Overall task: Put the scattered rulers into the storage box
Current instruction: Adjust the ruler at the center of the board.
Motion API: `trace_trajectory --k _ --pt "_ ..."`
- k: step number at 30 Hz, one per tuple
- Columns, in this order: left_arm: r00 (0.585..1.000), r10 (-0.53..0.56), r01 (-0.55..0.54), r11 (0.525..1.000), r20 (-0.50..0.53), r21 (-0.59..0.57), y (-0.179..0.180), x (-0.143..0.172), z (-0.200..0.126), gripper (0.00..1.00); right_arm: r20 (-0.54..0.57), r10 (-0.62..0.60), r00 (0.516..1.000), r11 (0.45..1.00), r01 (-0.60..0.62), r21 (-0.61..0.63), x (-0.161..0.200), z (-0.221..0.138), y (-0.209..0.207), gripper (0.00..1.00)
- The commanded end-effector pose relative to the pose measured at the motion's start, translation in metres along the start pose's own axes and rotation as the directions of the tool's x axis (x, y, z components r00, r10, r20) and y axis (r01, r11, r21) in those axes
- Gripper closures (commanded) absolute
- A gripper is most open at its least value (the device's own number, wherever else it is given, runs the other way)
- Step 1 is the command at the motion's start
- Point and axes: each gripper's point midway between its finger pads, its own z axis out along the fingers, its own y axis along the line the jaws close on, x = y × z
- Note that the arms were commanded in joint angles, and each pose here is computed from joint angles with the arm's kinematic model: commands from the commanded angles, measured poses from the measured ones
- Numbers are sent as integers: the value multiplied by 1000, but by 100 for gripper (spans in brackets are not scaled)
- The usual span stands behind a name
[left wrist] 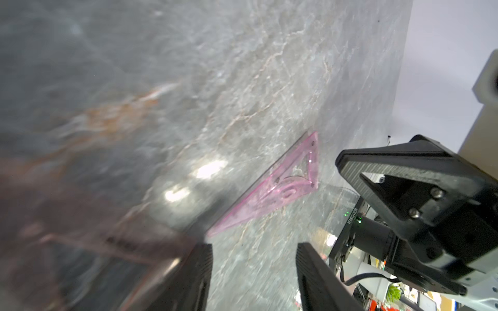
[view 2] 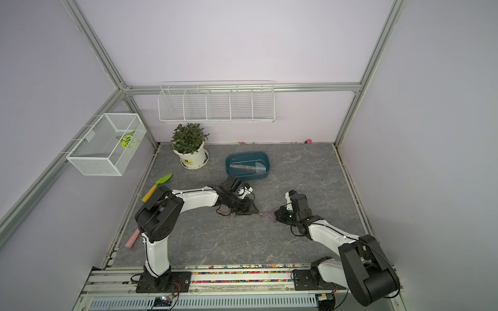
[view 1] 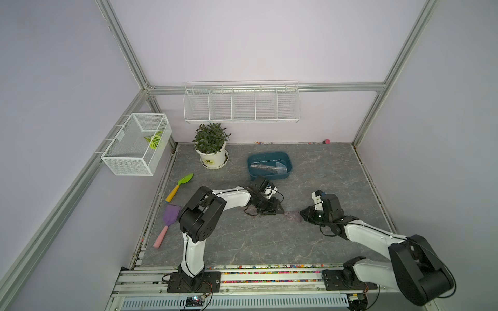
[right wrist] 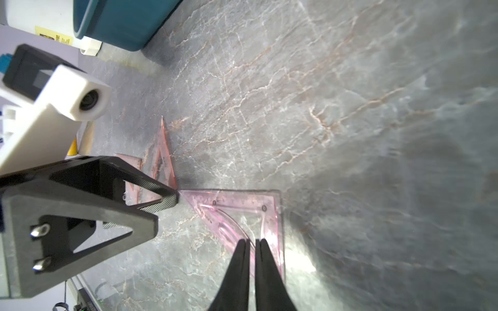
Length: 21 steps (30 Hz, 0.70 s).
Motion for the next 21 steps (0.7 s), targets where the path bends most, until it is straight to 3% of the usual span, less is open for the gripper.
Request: trace_trajectory --k 1,10,16,21 --pt "1000 -15 16 999 23 -45 11 1 -3 44 10 -17 1000 999 17 -31 -5 4 5 92" --pt "999 -44 45 997 19 -68 18 1 0 43 -22 8 1000 999 -7 34 18 9 -17 93" --pt "997 -76 78 993 26 -91 27 -2 1 42 -76 35 997 989 -23 148 49 17 -42 96" --pt "996 -93 94 991 14 -97 30 -3 6 42 -77 27 997 985 -13 172 52 15 -44 96"
